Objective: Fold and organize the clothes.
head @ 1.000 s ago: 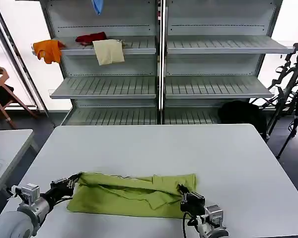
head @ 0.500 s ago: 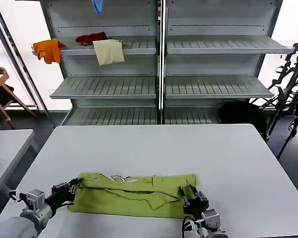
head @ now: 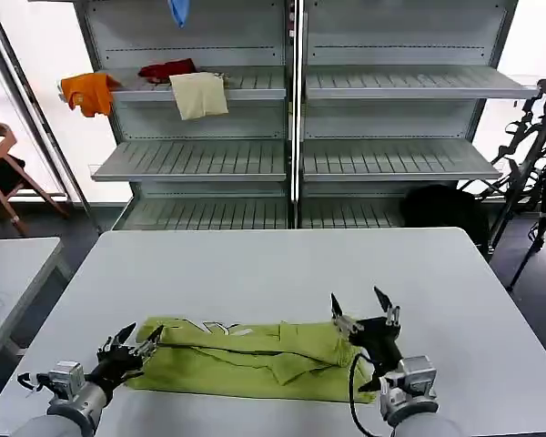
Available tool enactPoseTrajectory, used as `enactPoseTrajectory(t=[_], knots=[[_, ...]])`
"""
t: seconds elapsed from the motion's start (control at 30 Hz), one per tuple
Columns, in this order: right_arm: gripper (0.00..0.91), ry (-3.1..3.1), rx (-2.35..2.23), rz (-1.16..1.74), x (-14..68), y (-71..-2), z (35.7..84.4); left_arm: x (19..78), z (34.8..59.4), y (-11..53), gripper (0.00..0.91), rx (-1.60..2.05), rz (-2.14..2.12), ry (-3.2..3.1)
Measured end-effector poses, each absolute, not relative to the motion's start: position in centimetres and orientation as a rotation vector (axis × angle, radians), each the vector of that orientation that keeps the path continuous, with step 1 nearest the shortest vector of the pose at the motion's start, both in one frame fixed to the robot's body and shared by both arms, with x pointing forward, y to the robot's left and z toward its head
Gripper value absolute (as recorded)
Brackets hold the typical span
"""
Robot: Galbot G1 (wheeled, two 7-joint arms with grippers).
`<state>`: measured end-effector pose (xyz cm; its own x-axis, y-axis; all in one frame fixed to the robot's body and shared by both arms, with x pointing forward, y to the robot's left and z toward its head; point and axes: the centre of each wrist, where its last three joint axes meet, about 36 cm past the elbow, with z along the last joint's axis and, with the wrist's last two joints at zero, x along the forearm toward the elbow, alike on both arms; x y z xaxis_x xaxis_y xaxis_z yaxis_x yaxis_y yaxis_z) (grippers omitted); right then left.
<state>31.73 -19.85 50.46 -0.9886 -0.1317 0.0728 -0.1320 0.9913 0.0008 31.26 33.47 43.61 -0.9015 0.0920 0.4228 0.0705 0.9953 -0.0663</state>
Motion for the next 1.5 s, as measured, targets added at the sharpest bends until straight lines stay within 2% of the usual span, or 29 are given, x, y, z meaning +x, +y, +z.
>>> enactPoseTrajectory(t=[0.2, 0.23, 0.27, 0.3, 0.33, 0.37, 1.1, 1.5], knots=[[0.907, -3.103, 0.171, -0.036, 32.7, -20.6, 50.9, 30.6, 42.4, 32.9, 0.907, -0.058, 0.144, -2.692], [0.907, -3.108, 0.165, -0.04, 32.8, -20.7, 51.0, 30.4, 42.2, 32.8, 0.887, -0.05, 0.153, -2.69], [0.907, -3.113, 0.16, -0.042, 32.9, -20.8, 51.1, 30.3, 42.0, 32.7, 0.806, -0.042, 0.16, -2.688], [0.907, -3.117, 0.157, -0.046, 33.0, -20.8, 51.1, 30.3, 41.9, 32.7, 0.484, -0.038, 0.168, -2.688], [0.907, -3.12, 0.154, -0.049, 33.1, -20.9, 51.2, 30.2, 41.8, 32.6, 0.272, -0.033, 0.174, -2.688], [0.907, -3.121, 0.152, -0.051, 33.2, -21.0, 51.2, 30.1, 41.7, 32.6, 0.01, -0.03, 0.178, -2.689], [0.907, -3.117, 0.069, -0.077, 33.7, -21.8, 51.2, 29.2, 40.0, 30.5, 0.0, -0.036, 0.223, -2.728], [0.907, -3.119, 0.053, -0.071, 33.9, -22.1, 51.4, 29.6, 39.7, 31.7, 0.0, 0.0, 0.09, -2.876]])
